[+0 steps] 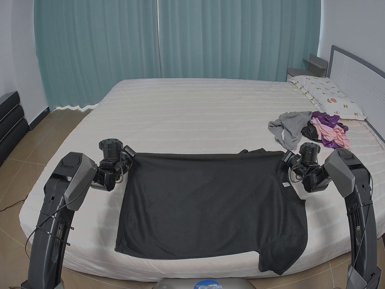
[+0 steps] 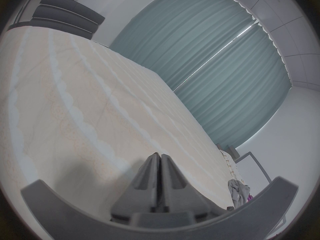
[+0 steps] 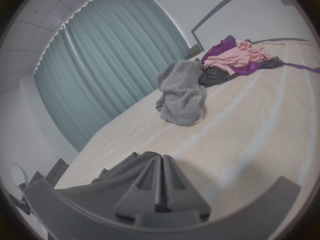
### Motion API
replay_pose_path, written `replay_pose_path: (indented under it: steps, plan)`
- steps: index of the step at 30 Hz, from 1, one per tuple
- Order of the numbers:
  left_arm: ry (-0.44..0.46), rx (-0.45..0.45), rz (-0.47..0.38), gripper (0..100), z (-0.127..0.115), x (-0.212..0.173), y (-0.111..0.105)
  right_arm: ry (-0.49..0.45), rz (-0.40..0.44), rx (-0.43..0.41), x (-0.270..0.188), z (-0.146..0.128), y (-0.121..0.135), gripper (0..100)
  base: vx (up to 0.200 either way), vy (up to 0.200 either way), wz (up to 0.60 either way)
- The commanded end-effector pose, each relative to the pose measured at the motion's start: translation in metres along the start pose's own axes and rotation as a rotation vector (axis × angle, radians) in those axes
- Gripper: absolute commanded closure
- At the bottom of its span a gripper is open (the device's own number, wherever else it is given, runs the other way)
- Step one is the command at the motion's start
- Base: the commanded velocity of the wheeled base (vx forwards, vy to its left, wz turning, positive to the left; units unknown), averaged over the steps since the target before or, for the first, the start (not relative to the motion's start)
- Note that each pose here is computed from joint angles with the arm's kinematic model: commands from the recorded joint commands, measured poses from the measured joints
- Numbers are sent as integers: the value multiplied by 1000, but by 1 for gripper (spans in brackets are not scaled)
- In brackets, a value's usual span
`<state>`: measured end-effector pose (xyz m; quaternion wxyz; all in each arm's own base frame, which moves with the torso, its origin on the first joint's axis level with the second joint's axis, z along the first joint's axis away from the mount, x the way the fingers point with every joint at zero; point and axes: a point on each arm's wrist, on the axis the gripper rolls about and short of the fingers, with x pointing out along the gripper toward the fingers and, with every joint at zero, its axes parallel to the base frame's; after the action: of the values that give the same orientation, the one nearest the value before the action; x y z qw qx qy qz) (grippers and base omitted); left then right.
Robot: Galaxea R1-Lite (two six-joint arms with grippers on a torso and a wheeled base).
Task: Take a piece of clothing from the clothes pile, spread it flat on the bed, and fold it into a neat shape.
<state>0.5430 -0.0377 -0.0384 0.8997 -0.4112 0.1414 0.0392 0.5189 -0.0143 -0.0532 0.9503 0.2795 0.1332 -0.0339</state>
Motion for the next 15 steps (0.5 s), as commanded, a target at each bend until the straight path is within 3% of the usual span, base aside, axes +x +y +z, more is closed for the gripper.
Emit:
replay_pose_path:
  steps: [1, 6, 14, 15]
  plan:
    - [8, 0, 6, 0, -2, 1, 1, 26, -9, -1, 2, -12, -4, 0, 0, 0, 0]
    - [7, 0, 11, 0, -1, 0, 2, 15, -2, 1, 1, -7, -2, 0, 0, 0, 0]
    - [-17, -10, 35, 0, 10, -8, 1, -25, -6, 20, -23, 36, 2, 0, 0, 0, 0]
    - [-32, -36, 45, 0, 24, -20, -3, -23, -1, 27, -38, 51, 4, 0, 0, 0, 0]
